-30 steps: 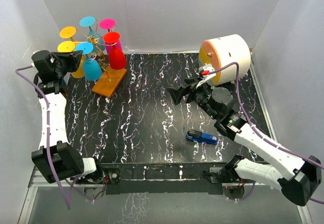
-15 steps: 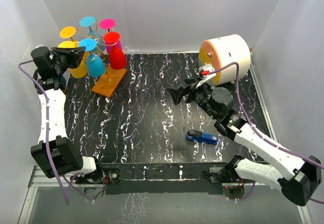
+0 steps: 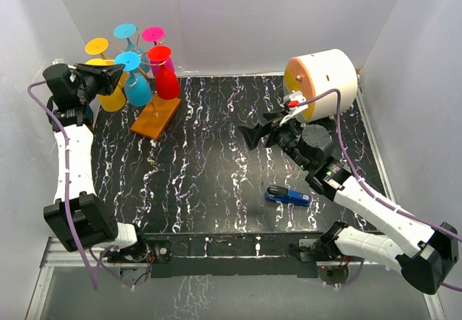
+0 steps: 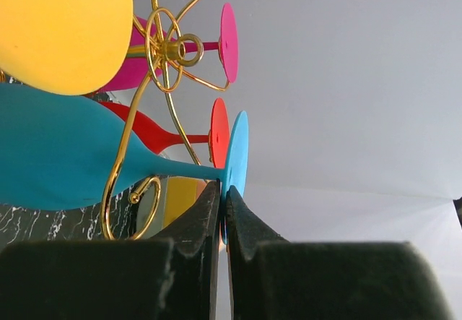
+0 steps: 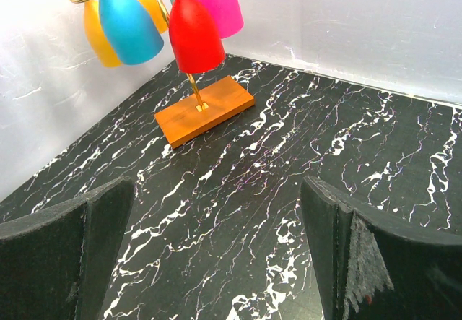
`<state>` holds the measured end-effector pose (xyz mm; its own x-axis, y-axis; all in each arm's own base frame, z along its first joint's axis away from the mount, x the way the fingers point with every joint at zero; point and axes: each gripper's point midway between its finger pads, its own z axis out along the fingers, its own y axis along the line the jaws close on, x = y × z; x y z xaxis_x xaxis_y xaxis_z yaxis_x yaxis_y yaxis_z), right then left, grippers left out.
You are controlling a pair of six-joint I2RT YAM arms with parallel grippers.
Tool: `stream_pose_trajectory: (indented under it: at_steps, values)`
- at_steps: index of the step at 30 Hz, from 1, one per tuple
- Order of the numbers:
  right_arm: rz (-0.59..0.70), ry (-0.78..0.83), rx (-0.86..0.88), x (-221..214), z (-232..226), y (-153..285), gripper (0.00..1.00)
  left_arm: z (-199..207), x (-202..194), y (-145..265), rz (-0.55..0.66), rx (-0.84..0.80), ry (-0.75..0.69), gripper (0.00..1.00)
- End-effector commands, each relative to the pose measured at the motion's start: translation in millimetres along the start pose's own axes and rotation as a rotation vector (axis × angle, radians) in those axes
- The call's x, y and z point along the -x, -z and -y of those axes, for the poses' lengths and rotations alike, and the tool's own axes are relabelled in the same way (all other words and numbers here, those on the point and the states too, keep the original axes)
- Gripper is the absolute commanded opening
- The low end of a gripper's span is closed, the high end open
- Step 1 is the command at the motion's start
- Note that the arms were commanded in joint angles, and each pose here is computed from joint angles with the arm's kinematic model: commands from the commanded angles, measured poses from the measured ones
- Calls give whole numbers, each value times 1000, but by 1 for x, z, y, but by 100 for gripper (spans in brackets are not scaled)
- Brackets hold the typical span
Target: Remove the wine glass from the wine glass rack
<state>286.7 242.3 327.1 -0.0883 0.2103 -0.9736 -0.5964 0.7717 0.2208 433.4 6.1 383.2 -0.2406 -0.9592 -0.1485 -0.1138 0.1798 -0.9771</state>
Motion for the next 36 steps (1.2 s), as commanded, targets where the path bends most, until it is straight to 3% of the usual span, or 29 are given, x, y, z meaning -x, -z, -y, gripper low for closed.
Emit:
stream_pose_trajectory:
  at_steps: [1, 15, 20, 29, 36]
  values:
    - [74, -12, 3, 19, -2, -3, 98, 32, -17, 9, -72, -84, -61, 0]
    - [67, -14, 6, 17, -2, -4, 98, 22, -42, 3, -150, -63, -83, 0]
    - [59, -19, 14, 15, -4, -5, 98, 34, -63, 22, -189, -107, -105, 0]
    - [29, -83, 95, 12, -21, -13, 98, 62, -127, 66, -345, -284, -188, 0]
    - [51, -277, 220, 37, -53, -21, 98, 116, -154, 117, -399, -556, 5, 0]
